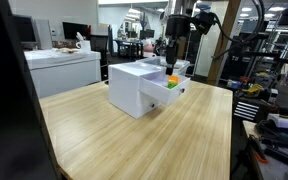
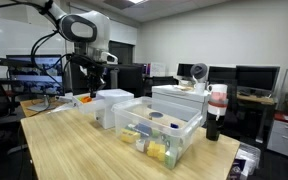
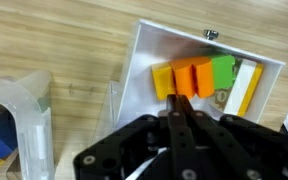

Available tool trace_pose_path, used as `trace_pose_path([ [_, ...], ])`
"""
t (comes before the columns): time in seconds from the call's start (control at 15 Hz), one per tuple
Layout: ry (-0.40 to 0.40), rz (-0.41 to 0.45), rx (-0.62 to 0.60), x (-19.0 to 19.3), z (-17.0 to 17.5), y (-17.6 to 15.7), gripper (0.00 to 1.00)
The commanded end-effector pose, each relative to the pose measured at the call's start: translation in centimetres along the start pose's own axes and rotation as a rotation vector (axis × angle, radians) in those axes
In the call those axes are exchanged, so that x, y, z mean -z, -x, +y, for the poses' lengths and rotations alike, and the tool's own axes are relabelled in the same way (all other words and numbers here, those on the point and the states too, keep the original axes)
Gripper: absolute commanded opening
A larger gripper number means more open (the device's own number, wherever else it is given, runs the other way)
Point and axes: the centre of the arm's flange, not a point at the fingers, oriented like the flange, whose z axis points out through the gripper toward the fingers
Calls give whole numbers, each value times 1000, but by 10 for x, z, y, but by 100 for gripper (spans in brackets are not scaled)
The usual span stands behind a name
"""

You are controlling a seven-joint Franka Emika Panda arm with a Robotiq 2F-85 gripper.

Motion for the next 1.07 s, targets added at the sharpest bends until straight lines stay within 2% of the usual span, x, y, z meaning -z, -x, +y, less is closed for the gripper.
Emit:
trace_pose_path([
  [0.0,26,15,-16,0,-5,3,6],
  [0.27,21,-41,-38,-3,-6,5,6],
  [0.73,2,-43,-101,5,-8,9,6],
  [1.0,-22,-32,-82,17,-15,14,6],
])
